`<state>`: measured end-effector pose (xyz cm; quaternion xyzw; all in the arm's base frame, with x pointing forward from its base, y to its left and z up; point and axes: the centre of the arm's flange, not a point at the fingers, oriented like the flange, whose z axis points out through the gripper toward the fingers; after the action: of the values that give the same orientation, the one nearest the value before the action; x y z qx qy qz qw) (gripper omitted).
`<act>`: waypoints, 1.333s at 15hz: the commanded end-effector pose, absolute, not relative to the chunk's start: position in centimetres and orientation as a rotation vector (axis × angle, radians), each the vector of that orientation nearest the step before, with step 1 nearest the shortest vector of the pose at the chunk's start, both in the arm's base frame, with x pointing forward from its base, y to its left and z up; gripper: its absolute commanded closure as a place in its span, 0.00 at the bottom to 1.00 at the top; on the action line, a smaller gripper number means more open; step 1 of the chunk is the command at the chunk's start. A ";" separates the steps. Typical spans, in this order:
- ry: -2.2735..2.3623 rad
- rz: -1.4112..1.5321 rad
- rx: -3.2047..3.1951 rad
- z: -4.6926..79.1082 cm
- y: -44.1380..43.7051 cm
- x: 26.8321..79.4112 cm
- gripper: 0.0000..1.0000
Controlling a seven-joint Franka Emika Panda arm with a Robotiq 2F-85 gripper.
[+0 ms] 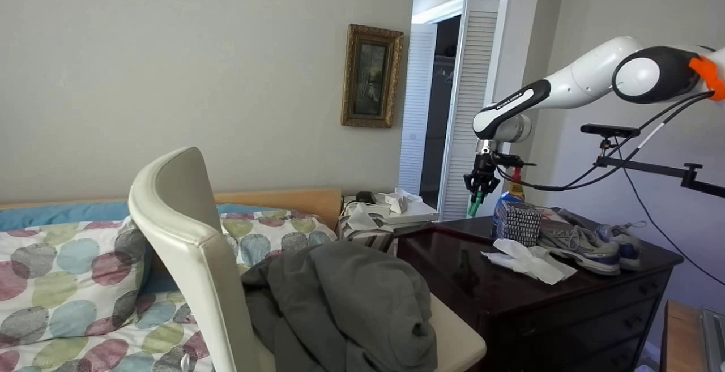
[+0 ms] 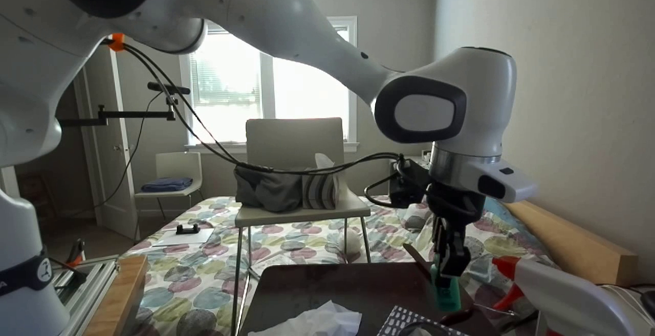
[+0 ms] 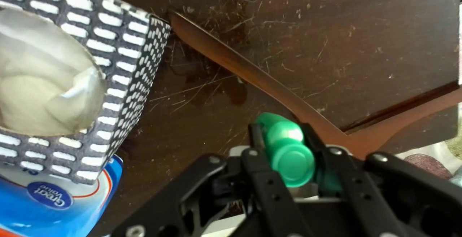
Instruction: Move the green box to the left side of the table
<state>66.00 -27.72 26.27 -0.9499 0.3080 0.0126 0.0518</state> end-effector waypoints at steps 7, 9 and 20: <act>0.875 0.188 -2.934 19.5 -28.9 69.4 0.93; 0.876 0.191 -2.936 19.0 -29.2 69.6 0.93; 0.915 0.148 -2.940 26.2 -24.7 67.1 0.00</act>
<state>69.39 -27.63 21.66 -0.9567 0.2839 0.0497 0.0395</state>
